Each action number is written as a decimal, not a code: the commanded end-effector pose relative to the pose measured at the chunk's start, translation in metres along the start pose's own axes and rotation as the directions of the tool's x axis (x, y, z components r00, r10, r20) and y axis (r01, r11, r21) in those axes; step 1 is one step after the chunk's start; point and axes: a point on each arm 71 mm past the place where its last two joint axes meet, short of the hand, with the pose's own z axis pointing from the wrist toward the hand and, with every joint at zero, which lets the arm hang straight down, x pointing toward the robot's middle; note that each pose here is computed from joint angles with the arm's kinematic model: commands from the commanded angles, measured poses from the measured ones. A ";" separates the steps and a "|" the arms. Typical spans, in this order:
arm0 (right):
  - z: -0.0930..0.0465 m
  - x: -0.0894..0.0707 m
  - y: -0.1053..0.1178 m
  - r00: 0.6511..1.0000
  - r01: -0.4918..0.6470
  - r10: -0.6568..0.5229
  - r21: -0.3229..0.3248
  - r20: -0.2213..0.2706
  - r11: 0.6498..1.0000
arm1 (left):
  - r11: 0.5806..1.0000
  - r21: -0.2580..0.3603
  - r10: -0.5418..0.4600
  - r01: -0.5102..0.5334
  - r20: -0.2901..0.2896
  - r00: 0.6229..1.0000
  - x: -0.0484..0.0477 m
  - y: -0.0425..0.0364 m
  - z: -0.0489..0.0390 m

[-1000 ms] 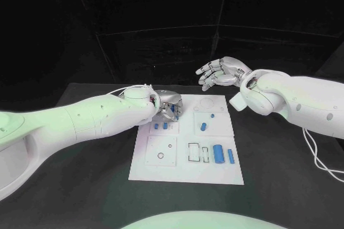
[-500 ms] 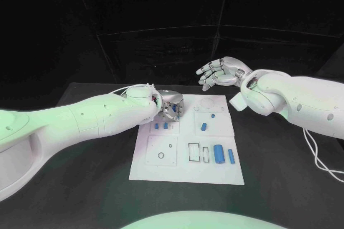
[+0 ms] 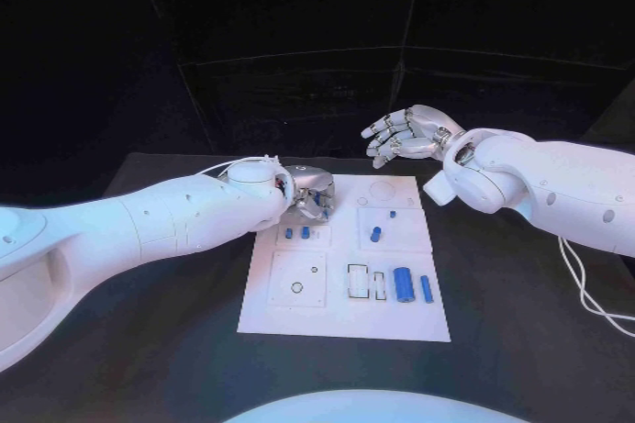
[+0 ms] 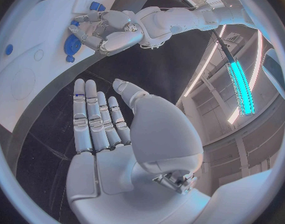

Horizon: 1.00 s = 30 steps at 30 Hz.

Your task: Assemble the parts on the task board

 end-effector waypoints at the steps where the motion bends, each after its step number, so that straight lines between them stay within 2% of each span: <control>1: 0.000 -0.001 0.002 1.000 0.001 -0.001 -0.013 0.004 1.000 | 0.999 0.043 0.007 -0.010 0.071 0.997 -0.0042 -0.0022 -0.0030; 11: 0.000 -0.002 0.001 1.000 0.001 -0.001 -0.012 0.006 1.000 | 0.997 0.081 -0.031 0.019 0.143 0.989 -0.0162 -0.0038 -0.0168; 16: -0.001 -0.003 0.001 1.000 0.002 -0.001 -0.012 0.006 1.000 | 0.996 0.086 -0.048 0.033 0.178 0.983 -0.0260 -0.0003 -0.0287; 20: -0.001 -0.003 0.001 1.000 0.002 -0.002 -0.012 0.007 1.000 | 0.996 0.075 -0.056 0.043 0.178 0.983 -0.0293 0.0065 -0.0382; 23: -0.001 -0.004 0.000 1.000 0.002 -0.002 -0.011 0.008 1.000 | 0.997 0.056 -0.058 0.050 0.161 0.985 -0.0291 0.0144 -0.0448; 30: -0.002 -0.005 0.000 1.000 0.002 -0.002 -0.010 0.010 1.000 | 0.998 0.029 -0.061 0.058 0.127 0.990 -0.0267 0.0272 -0.0535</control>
